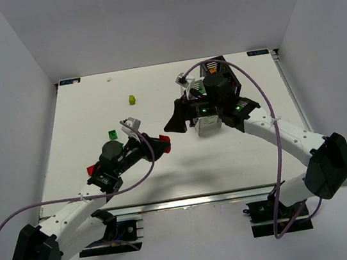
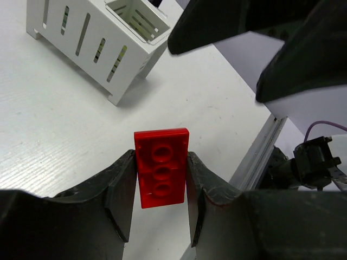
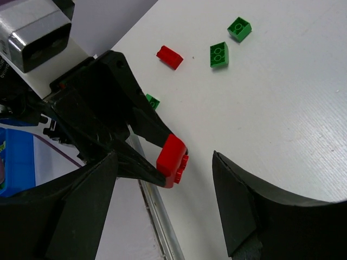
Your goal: Sort the legos into containers by color
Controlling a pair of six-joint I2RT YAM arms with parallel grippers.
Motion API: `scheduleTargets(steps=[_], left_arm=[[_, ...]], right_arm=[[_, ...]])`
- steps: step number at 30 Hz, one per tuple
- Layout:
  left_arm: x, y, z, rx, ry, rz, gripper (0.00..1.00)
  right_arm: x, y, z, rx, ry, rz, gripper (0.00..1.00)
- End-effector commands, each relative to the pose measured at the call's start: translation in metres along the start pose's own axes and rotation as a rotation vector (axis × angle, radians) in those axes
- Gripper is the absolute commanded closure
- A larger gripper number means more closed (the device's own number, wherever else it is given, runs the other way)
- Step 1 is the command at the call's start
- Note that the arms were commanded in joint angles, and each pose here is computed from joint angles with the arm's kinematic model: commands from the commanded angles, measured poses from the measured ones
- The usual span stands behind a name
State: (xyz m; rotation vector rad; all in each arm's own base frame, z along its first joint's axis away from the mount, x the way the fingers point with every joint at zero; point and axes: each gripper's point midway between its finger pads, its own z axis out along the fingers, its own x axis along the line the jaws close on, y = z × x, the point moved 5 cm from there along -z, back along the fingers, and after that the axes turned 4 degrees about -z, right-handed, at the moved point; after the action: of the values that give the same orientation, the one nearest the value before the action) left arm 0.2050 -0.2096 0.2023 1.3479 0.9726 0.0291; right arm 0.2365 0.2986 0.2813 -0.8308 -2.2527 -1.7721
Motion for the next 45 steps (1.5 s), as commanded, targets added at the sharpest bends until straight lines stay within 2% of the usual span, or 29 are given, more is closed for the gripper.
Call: scheduleTargets(steps=[1,17,21,27,41,44,45], left_arm=[[-0.005,0.021,0.007,-0.051,0.019,0.070,1.00],[-0.023,0.032,0.016,-0.057,-0.032,0.091,1.00],[-0.027,0.032,0.016,-0.057,-0.046,0.089,1.00],[-0.033,0.038,0.018,-0.072,-0.055,0.100,1.00],[-0.039,0.058,0.019,-0.110,-0.026,0.143,1.00],[-0.038,0.060,0.018,-0.114,-0.014,0.143,0.90],[-0.038,0.060,0.018,-0.114,-0.012,0.143,0.79]], right_arm=[[0.003,0.002,0.006,0.007,-0.021,-0.012,0.25],[0.002,-0.016,0.022,0.055,-0.018,0.020,0.36],[0.000,-0.019,0.024,0.062,-0.015,0.025,0.41],[0.000,-0.031,0.026,0.095,0.005,0.051,0.52],[0.011,-0.032,0.023,0.107,0.090,0.044,0.92],[0.014,-0.028,0.021,0.093,0.104,0.034,0.99],[0.014,-0.026,0.021,0.087,0.104,0.030,1.00]])
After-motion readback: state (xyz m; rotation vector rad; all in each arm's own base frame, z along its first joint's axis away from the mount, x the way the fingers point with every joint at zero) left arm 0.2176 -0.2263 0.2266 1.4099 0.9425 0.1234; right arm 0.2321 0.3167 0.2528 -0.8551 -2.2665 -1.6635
